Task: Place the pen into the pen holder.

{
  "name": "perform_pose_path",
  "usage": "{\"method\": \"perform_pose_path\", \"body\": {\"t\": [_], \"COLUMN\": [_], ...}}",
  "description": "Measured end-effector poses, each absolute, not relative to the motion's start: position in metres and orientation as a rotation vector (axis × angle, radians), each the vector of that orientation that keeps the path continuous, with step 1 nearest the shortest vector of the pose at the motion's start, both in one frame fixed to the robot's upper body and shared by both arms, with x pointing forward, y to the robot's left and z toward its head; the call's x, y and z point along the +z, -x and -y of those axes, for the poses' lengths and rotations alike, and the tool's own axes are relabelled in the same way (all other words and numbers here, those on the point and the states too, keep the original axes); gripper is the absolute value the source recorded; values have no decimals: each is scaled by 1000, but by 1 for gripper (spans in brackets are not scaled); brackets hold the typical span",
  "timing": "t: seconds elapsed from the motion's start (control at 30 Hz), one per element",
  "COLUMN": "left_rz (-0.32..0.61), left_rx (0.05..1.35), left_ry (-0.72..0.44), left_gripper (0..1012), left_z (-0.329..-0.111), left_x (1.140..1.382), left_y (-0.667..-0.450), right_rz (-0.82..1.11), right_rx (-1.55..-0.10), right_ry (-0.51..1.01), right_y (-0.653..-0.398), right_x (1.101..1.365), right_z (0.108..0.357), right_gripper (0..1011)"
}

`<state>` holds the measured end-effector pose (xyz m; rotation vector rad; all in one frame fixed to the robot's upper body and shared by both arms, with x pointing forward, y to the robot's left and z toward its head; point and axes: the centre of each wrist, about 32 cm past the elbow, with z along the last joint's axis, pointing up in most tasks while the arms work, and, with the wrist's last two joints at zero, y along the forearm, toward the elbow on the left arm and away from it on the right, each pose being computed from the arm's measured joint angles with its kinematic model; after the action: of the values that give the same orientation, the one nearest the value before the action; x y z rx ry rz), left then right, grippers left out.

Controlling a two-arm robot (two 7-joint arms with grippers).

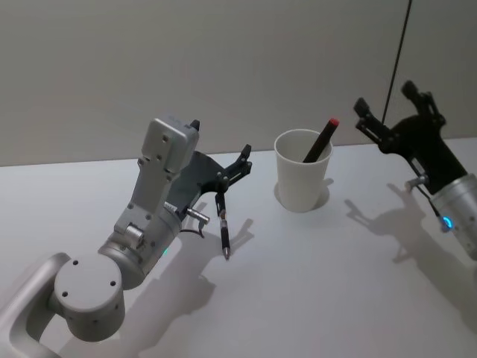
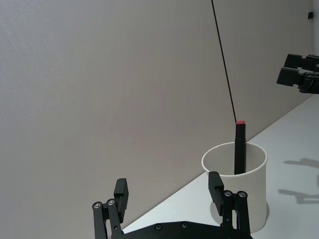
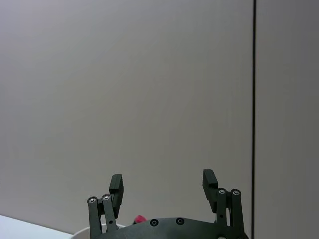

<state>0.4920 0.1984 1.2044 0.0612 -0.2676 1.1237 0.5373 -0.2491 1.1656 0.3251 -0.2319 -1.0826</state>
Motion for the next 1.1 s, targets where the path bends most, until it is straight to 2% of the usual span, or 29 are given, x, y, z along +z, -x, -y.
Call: {"method": "perform_pose_path", "body": {"t": [0.3, 0.63, 1.1], "left_rz": [268, 268, 268], "left_rx": [1124, 1124, 1124], "left_ry": [-61, -61, -61], "left_gripper": [1001, 1001, 1001], "left_z": [-198, -198, -198], "left_x": [1204, 1204, 1204], "left_y": [-492, -492, -492], "right_rz": [208, 194, 128], "right_rx": [-1176, -1180, -1204], "right_ry": [-287, -266, -146], "right_y": [-516, -510, -477], "right_x": [1164, 1166, 1176], "right_z": [257, 256, 247], "right_gripper": [1001, 1002, 1001]}}
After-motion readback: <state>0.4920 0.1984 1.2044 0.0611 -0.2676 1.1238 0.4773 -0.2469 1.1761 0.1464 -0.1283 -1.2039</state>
